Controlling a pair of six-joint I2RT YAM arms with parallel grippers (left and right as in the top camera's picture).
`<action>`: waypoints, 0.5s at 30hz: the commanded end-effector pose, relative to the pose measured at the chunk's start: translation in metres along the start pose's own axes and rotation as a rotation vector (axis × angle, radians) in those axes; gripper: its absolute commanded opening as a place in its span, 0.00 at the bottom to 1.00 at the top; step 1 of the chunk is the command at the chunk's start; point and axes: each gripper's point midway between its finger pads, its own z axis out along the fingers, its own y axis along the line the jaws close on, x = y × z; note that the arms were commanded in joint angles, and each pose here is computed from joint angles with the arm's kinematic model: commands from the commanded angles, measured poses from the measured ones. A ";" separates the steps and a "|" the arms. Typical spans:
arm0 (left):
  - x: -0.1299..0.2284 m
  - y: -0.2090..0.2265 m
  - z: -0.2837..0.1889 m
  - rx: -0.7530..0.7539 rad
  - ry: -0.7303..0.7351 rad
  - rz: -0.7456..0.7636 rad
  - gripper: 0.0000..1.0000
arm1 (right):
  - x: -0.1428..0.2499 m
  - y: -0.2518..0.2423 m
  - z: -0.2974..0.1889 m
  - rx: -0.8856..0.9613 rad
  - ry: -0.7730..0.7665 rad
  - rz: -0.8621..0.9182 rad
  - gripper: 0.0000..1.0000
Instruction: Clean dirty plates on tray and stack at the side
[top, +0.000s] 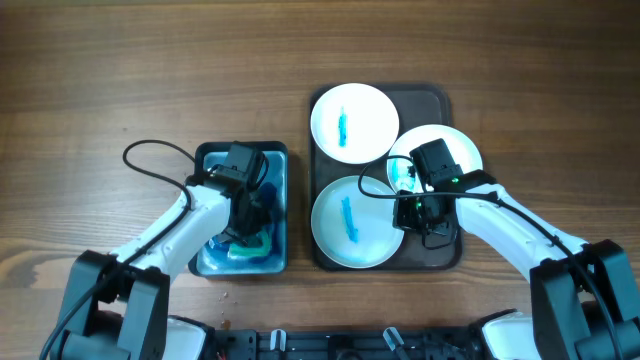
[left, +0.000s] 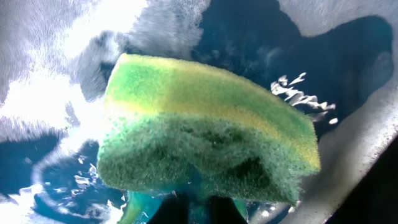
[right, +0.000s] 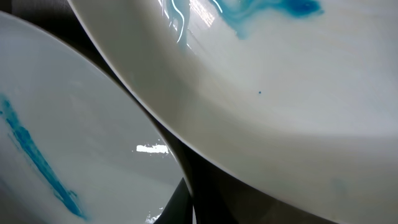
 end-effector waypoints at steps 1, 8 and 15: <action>-0.007 -0.004 0.000 0.008 -0.005 -0.028 0.04 | -0.006 -0.019 0.008 0.099 -0.029 0.041 0.04; -0.021 -0.018 -0.041 0.024 0.027 -0.035 0.52 | -0.005 -0.019 0.008 0.100 -0.026 0.042 0.04; -0.032 0.004 -0.039 -0.089 -0.035 -0.038 0.63 | -0.006 -0.019 0.008 0.099 -0.029 0.042 0.04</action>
